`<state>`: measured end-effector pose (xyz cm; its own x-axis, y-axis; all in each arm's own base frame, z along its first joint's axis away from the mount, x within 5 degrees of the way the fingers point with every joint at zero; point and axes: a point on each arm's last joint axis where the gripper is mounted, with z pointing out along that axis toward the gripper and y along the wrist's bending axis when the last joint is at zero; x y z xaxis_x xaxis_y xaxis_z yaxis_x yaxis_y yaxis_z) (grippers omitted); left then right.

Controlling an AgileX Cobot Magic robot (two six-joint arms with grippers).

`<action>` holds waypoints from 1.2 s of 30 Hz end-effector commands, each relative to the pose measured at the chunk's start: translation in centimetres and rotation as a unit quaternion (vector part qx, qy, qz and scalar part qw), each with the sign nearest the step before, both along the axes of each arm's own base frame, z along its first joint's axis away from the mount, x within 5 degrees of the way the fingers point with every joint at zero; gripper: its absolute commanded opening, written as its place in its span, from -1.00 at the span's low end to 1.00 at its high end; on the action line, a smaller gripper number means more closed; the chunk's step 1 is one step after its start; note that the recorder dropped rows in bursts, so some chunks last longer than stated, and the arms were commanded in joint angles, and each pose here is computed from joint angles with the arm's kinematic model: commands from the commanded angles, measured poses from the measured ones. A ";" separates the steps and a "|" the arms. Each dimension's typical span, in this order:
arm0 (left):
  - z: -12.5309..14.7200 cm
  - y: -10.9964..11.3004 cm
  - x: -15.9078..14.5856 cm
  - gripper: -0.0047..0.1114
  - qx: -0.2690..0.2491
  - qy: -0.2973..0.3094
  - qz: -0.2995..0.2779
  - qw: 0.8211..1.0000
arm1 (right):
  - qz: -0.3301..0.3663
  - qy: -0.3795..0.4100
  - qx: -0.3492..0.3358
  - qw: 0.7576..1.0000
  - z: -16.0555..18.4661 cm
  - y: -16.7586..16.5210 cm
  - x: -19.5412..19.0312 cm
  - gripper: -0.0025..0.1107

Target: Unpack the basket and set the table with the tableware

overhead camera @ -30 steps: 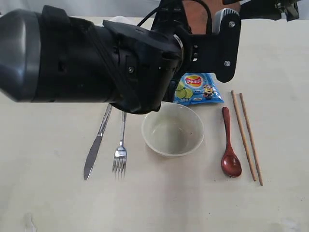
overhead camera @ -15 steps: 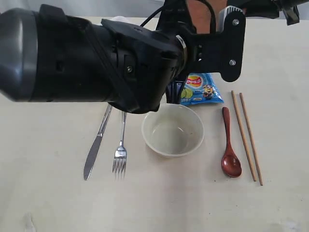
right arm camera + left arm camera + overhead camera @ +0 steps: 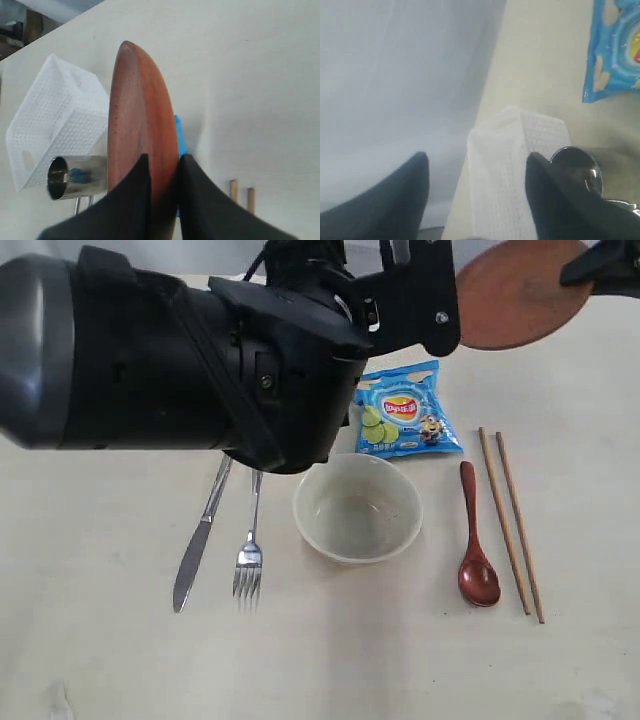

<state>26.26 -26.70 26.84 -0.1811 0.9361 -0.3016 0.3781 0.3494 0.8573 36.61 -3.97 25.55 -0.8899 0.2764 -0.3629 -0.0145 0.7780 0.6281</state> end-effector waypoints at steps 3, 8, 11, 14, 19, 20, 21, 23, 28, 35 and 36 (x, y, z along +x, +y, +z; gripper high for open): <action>0.2 1.1 0.6 -0.92 -0.068 -0.010 0.061 0.996 | -0.040 0.040 0.004 0.998 -4.1 -2.5 1.2 -0.96; 0.4 4.0 3.2 -0.92 -0.163 0.051 0.082 0.982 | -0.051 0.054 -0.021 0.997 -6.3 -3.2 1.8 -0.96; 0.5 5.3 4.5 -0.92 -0.266 0.139 0.040 0.953 | -0.037 0.056 -0.027 0.997 -7.3 -3.2 1.9 -0.96; 0.8 7.0 5.3 -0.92 -0.312 0.179 0.024 0.933 | -0.030 0.065 -0.026 0.997 -8.2 -2.9 2.2 -0.96; 0.8 7.8 5.7 -0.92 -0.332 0.207 0.016 0.920 | -0.006 0.068 -0.035 0.997 -9.7 -1.5 2.7 -0.96; 0.8 7.8 5.7 -0.92 -0.337 0.210 0.015 0.918 | 0.002 0.071 -0.035 0.997 -10.0 -1.0 2.8 -0.96; 0.8 7.7 5.6 -0.92 -0.339 0.214 0.013 0.916 | 0.007 0.074 -0.034 0.997 -10.3 -0.6 2.9 -0.96; 0.8 7.6 5.6 -0.92 -0.344 0.216 0.010 0.914 | 0.019 0.080 -0.035 0.996 -11.0 0.2 3.0 -0.96; 0.8 7.6 5.6 -0.92 -0.348 0.218 0.011 0.912 | 0.039 0.081 -0.044 0.995 -11.9 2.3 3.4 -0.96; 0.7 7.6 5.5 -0.92 -0.346 0.223 0.015 0.911 | 0.036 0.072 -0.056 0.995 -12.1 3.1 3.8 -0.96; 0.7 7.6 5.5 -0.92 -0.346 0.223 0.015 0.911 | 0.036 0.074 -0.054 0.995 -12.3 3.1 3.8 -0.96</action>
